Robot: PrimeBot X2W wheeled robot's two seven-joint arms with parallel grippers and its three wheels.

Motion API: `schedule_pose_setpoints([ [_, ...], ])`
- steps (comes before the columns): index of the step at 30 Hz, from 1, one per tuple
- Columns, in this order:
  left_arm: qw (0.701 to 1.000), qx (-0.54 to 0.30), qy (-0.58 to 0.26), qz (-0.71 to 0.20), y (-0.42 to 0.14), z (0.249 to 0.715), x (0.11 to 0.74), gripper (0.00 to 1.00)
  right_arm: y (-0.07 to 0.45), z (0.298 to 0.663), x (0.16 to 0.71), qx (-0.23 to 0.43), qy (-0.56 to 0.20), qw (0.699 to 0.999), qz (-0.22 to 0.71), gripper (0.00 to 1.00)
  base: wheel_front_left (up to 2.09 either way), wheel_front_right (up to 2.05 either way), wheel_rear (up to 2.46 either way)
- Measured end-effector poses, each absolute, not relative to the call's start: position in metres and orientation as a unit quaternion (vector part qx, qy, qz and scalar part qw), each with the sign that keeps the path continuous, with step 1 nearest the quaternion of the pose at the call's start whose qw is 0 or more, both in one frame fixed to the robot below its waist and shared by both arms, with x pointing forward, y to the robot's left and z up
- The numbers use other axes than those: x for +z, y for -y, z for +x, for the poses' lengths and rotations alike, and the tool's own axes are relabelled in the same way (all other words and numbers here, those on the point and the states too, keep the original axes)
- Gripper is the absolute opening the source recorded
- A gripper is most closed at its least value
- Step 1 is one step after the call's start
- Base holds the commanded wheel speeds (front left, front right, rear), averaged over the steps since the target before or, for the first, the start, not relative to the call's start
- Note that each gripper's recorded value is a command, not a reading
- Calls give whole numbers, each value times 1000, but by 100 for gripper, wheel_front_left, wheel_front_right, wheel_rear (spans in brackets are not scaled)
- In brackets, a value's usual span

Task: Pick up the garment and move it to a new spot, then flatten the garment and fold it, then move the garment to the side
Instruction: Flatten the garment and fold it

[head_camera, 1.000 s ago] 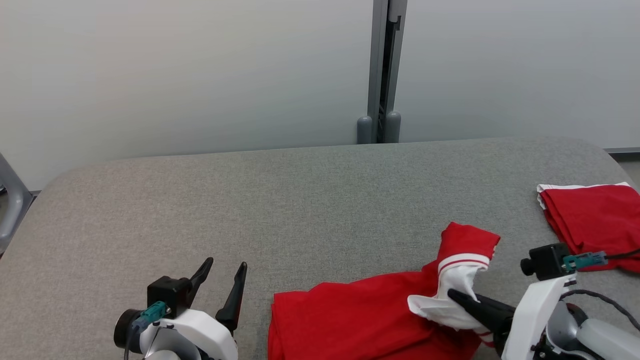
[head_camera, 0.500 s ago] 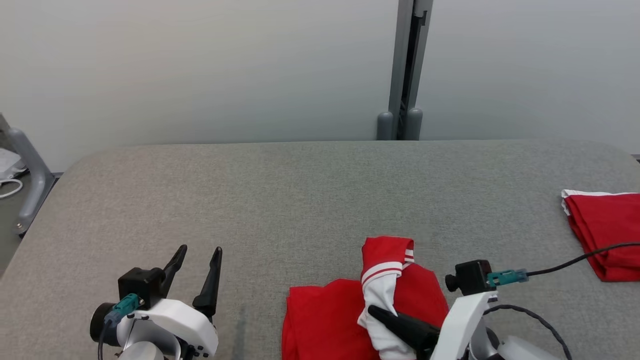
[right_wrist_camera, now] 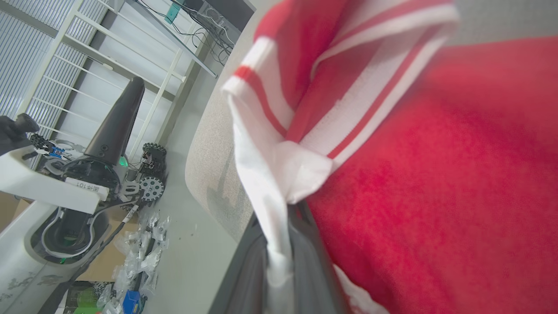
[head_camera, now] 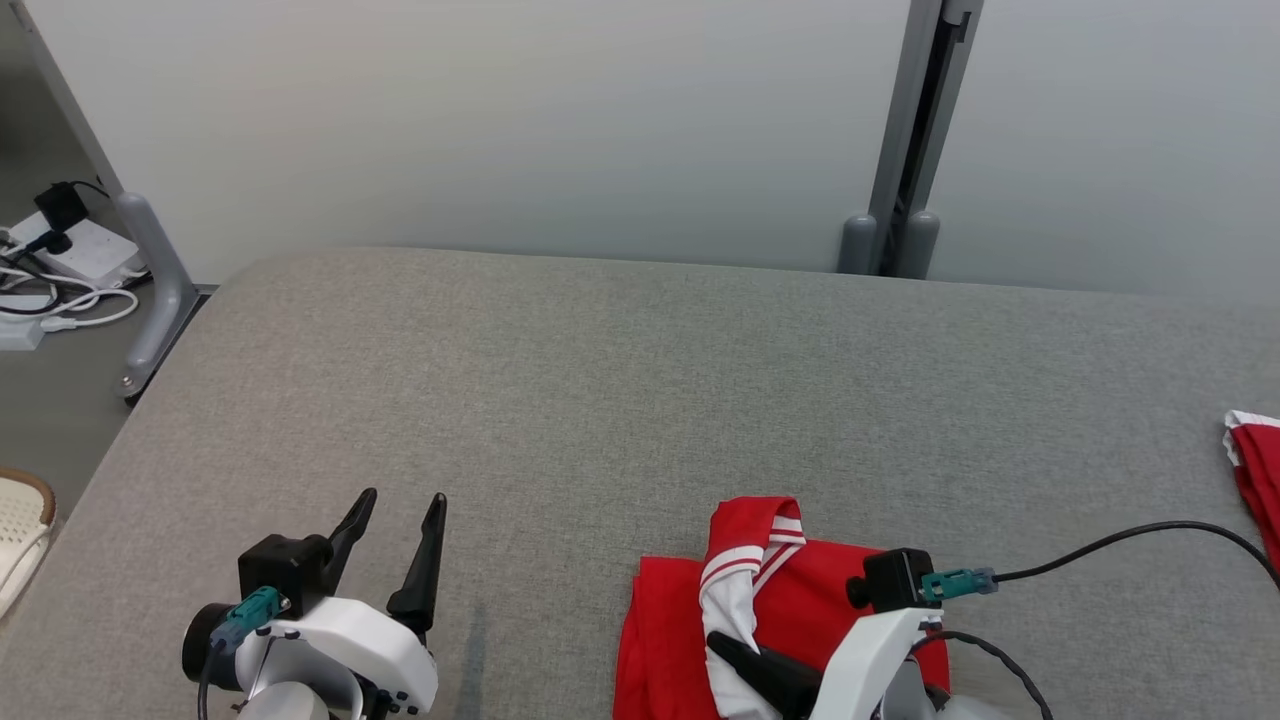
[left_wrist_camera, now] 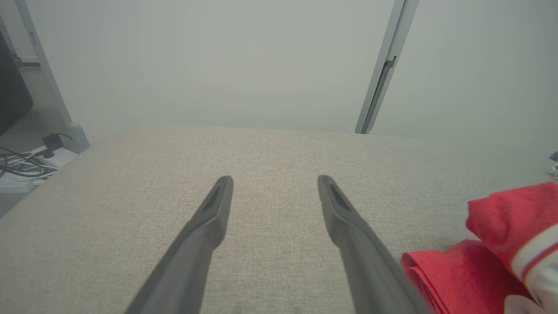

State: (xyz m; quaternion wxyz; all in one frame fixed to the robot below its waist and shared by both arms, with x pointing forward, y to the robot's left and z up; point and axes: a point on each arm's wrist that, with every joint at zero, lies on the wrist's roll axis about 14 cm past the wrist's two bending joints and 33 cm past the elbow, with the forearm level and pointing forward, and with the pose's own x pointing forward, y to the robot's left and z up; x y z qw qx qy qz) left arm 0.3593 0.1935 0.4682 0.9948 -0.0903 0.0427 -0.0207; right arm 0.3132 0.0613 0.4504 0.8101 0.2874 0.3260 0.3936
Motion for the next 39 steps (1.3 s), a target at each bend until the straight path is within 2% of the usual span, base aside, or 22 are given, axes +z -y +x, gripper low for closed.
schedule_pose_setpoints([
  [8,995,-5,-49,-89,-204,352,462,100,-75,311,435,392,-351,802,282,0,0,0,0],
  [9,995,-4,-49,-90,-205,351,462,100,-75,312,432,388,-354,803,283,15,0,0,0],
  [10,995,-2,-50,-90,-206,351,461,100,-75,312,430,385,-357,803,283,68,0,0,0],
  [11,995,-1,-50,-91,-206,350,461,100,-76,312,429,385,-359,802,283,100,0,0,0],
  [18,994,3,-51,-95,-206,349,460,100,-85,310,431,387,-362,796,292,100,0,0,0],
  [29,993,7,-53,-101,-206,347,457,100,-119,303,461,443,-341,777,289,100,0,0,0],
  [33,994,4,-50,-101,-204,348,460,100,-115,318,477,443,-300,796,283,100,0,0,0],
  [39,994,-21,-39,-105,-186,354,466,100,-62,357,482,399,-222,860,225,100,0,0,0],
])
